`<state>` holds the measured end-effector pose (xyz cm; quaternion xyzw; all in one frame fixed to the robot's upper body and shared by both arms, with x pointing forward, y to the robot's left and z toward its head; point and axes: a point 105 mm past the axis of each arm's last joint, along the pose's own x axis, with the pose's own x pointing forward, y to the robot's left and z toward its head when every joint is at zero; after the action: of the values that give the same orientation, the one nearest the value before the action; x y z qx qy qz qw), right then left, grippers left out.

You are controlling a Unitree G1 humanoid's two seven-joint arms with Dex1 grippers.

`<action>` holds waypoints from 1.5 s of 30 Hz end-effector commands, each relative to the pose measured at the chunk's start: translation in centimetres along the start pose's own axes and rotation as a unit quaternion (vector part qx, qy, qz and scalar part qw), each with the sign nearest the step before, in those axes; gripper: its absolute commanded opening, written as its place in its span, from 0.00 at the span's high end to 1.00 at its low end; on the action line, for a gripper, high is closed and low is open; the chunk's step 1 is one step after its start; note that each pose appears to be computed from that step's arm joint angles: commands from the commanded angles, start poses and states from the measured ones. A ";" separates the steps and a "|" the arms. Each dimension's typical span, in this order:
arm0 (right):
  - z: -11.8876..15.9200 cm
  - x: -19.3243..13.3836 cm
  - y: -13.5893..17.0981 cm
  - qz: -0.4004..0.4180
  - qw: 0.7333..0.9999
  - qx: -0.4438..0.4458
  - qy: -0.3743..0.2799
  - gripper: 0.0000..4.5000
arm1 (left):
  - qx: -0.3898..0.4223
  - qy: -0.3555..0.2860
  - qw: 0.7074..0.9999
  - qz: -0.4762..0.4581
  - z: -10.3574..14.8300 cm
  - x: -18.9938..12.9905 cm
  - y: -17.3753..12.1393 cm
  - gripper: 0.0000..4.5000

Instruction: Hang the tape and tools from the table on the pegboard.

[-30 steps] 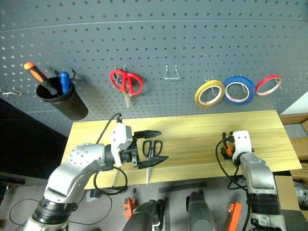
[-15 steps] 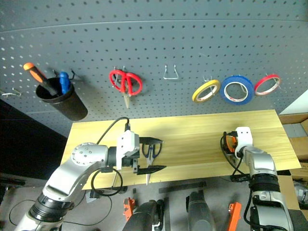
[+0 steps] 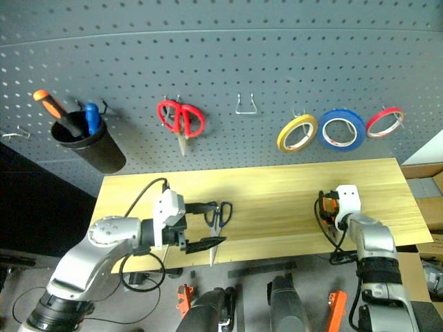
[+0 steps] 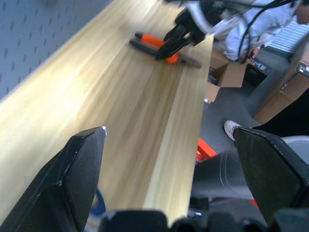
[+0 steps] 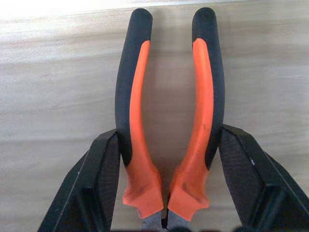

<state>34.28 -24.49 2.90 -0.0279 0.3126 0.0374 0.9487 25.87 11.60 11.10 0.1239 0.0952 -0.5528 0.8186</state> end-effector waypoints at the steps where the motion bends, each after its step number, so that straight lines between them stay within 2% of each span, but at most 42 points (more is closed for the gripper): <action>1: 3.0 -2.7 1.3 -0.002 0.997 -0.043 -0.071 0.44 | 0.027 -0.028 0.999 -0.008 1.9 -0.9 -0.5 0.00; 3: 4.3 -4.6 3.0 0.005 0.992 -0.066 -0.109 0.44 | 0.030 -0.024 0.999 -0.010 2.0 -1.5 -0.5 0.00; 5: 5.2 -6.9 5.8 0.025 0.985 -0.101 -0.140 0.44 | 0.061 -0.050 0.997 0.002 3.0 -1.8 0.0 0.00; 9: 4.9 -10.0 10.7 0.071 0.972 -0.153 -0.161 0.44 | 0.091 -0.098 0.991 0.004 4.5 -2.3 0.4 0.00; 14: 8.3 -13.3 16.8 0.134 0.936 -0.172 -0.275 0.44 | 0.105 -0.127 0.986 0.039 5.2 -3.6 1.6 0.00; 19: 13.1 -14.6 17.8 0.117 0.906 -0.166 -0.371 0.44 | 0.118 -0.157 0.975 0.102 6.2 -5.0 2.9 0.00; 22: 17.7 -15.3 18.0 0.101 0.874 -0.177 -0.442 0.44 | 0.118 -0.167 0.971 0.124 7.0 -5.9 2.9 0.00; 30: 24.5 -14.2 19.5 0.099 0.838 -0.152 -0.516 0.44 | 0.137 -0.184 0.957 0.176 8.4 -6.2 3.5 0.00; 35: 27.0 -15.2 21.1 0.115 0.813 -0.137 -0.554 0.44 | 0.135 -0.199 0.948 0.210 9.1 -6.6 4.2 0.00; 45: 28.6 -16.7 21.4 0.122 0.792 -0.121 -0.586 0.44 | 0.128 -0.210 0.944 0.219 9.5 -6.2 4.0 0.00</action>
<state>37.33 -1.15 31.62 -0.0936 -0.2469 0.2149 0.9403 28.12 16.02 21.26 0.1229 -0.1557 -0.3787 0.9040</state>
